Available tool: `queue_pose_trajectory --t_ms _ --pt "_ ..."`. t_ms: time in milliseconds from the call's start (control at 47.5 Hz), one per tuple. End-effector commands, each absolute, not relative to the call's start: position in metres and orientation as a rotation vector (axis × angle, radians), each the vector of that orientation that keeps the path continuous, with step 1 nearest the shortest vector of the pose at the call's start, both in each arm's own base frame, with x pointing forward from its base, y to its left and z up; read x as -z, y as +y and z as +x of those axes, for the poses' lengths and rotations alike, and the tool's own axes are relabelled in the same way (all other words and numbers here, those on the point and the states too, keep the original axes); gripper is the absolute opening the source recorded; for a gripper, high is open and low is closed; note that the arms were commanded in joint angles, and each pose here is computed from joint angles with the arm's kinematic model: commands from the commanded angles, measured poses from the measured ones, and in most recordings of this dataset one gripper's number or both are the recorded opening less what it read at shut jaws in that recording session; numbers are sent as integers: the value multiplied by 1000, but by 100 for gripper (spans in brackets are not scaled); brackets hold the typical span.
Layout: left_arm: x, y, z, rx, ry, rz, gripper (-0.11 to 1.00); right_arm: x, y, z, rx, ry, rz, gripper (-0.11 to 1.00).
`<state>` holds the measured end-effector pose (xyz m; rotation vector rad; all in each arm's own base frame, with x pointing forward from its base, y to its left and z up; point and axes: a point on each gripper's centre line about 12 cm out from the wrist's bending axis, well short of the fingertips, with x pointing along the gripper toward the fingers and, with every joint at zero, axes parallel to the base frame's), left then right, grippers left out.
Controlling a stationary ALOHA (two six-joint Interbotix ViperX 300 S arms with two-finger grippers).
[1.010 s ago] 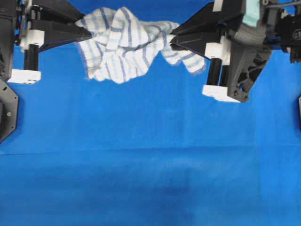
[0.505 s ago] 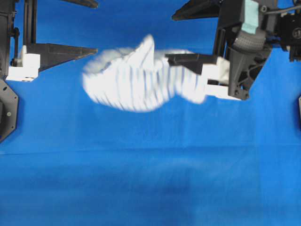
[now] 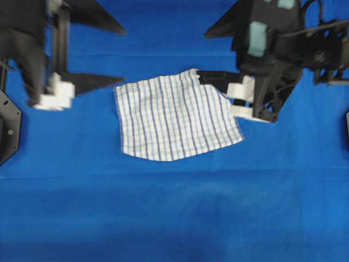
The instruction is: Lift the towel with both arms.
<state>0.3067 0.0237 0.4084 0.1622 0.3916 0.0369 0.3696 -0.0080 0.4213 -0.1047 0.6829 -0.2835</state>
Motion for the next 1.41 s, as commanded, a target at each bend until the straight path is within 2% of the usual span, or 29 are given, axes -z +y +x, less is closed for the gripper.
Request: queue_pose_trajectory --t_ms 0,232,947,1158,1389 --pt "-396 21 310 -30 368 159 92 -415 -8 365 280 669 -85 66" --pt "-326 10 319 3 414 138 92 -362 1 368 248 705 -46 66" --pt "-166 -40 348 117 521 67 92 -178 27 358 162 889 135 66" --pt "-126 -47 354 130 599 67 92 -134 30 359 151 977 124 66" --pt "-88 -46 357 127 689 72 91 -102 28 364 145 1027 123 66"
